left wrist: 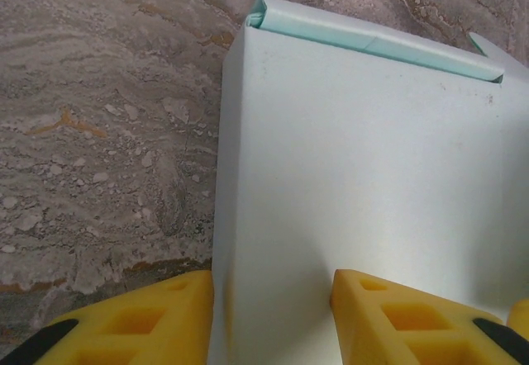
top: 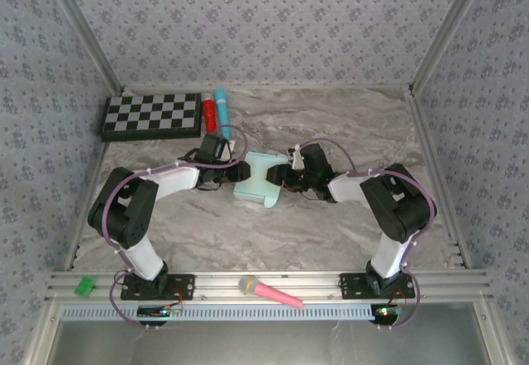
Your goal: Fold the paper box
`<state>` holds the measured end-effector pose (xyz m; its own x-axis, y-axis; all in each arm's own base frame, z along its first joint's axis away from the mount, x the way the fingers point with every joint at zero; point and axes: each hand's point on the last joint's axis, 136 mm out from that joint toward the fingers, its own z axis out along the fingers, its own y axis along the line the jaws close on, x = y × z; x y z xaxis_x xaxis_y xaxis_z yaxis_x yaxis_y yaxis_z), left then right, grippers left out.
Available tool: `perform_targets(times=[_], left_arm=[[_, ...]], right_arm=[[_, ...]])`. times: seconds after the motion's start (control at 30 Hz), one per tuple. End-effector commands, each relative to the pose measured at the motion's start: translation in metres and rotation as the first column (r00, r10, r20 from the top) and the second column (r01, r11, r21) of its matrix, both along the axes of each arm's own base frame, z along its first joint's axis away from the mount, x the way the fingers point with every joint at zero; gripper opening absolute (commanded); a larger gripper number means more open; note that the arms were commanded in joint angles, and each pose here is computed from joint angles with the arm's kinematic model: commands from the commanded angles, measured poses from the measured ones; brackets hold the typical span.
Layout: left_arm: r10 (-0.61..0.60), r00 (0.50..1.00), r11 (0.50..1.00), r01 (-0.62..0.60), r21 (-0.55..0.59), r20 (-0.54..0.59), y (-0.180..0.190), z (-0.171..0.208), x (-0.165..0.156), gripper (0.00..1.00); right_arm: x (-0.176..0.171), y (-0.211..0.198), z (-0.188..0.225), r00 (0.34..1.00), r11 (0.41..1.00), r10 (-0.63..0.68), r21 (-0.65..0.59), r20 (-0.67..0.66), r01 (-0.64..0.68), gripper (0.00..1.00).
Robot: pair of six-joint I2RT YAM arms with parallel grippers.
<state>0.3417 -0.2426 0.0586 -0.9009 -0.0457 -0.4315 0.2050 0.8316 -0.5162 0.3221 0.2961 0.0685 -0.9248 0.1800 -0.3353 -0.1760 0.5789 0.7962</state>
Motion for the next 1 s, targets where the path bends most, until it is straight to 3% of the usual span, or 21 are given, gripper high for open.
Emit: perform_targets(times=[0.0,0.43,0.97], left_arm=[[-0.027,0.999,0.999,0.025,-0.046,-0.033,-0.008,-0.008,-0.007,0.44],[-0.042,0.999,0.987,0.039,-0.153,-0.017,-0.023,0.001,-0.004,0.49],[0.006,0.999,0.983,-0.012,-0.186,-0.034,-0.015,-0.006,0.000,0.50]], right_arm=[[0.000,0.009,0.030,0.996,1.000,0.027,0.006,0.088,-0.027,0.52],[0.004,0.009,0.062,0.985,0.997,0.040,-0.079,0.168,-0.027,0.52],[0.014,0.032,0.076,0.977,0.991,0.096,-0.111,0.192,-0.076,0.53]])
